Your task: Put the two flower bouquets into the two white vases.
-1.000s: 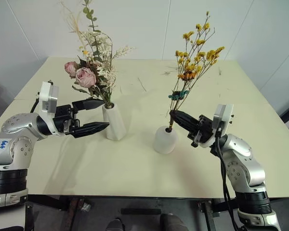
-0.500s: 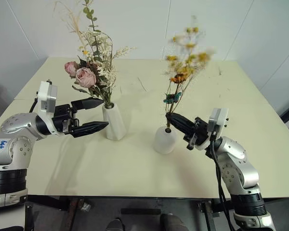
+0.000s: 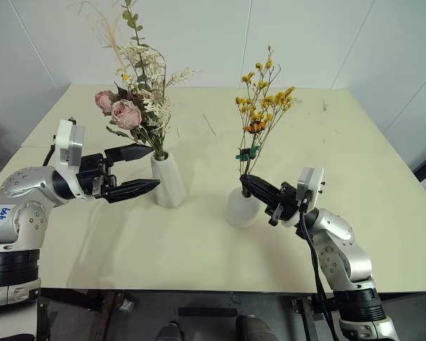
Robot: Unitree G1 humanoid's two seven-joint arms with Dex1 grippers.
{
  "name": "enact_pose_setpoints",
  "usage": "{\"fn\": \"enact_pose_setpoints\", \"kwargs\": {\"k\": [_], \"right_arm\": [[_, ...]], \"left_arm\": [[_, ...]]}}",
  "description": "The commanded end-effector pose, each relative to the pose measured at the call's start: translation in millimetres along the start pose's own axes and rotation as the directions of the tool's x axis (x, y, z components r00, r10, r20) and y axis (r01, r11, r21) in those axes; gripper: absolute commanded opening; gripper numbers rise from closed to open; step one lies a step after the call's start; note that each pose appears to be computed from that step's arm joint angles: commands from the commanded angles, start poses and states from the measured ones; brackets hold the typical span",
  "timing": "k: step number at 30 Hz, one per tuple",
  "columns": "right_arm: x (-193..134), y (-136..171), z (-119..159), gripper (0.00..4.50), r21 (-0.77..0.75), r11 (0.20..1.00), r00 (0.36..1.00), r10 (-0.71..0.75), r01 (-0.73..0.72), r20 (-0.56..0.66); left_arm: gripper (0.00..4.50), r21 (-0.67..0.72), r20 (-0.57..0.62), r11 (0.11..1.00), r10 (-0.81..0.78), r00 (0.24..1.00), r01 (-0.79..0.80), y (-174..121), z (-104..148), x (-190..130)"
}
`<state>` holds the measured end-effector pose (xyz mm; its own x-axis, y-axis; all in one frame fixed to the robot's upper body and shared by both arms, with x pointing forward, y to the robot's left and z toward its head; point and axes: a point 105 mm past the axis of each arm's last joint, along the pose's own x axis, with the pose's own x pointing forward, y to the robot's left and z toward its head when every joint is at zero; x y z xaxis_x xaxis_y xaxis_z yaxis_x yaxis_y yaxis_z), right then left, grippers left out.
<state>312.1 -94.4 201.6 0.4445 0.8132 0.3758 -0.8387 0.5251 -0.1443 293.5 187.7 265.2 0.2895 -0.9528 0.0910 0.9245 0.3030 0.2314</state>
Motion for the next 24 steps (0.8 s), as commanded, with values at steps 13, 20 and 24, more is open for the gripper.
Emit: {"fn": "enact_pose_setpoints", "kwargs": {"k": [13,20,24], "right_arm": [[-31,-22,29,3.62,-0.139,0.990,0.998,-0.029,0.021,-0.050],[-62,-39,50,4.44,-0.221,0.975,0.982,-0.031,-0.012,-0.187],[-72,-49,60,4.44,-0.246,0.968,0.969,-0.018,-0.045,-0.247]], "left_arm": [[4.50,0.072,0.023,0.997,0.006,1.000,-0.007,-1,15,-3],[4.50,0.066,-0.004,0.997,0.030,1.000,-0.030,-2,11,-19],[4.50,0.061,-0.008,0.997,0.039,0.999,-0.039,-4,8,-22]]}}
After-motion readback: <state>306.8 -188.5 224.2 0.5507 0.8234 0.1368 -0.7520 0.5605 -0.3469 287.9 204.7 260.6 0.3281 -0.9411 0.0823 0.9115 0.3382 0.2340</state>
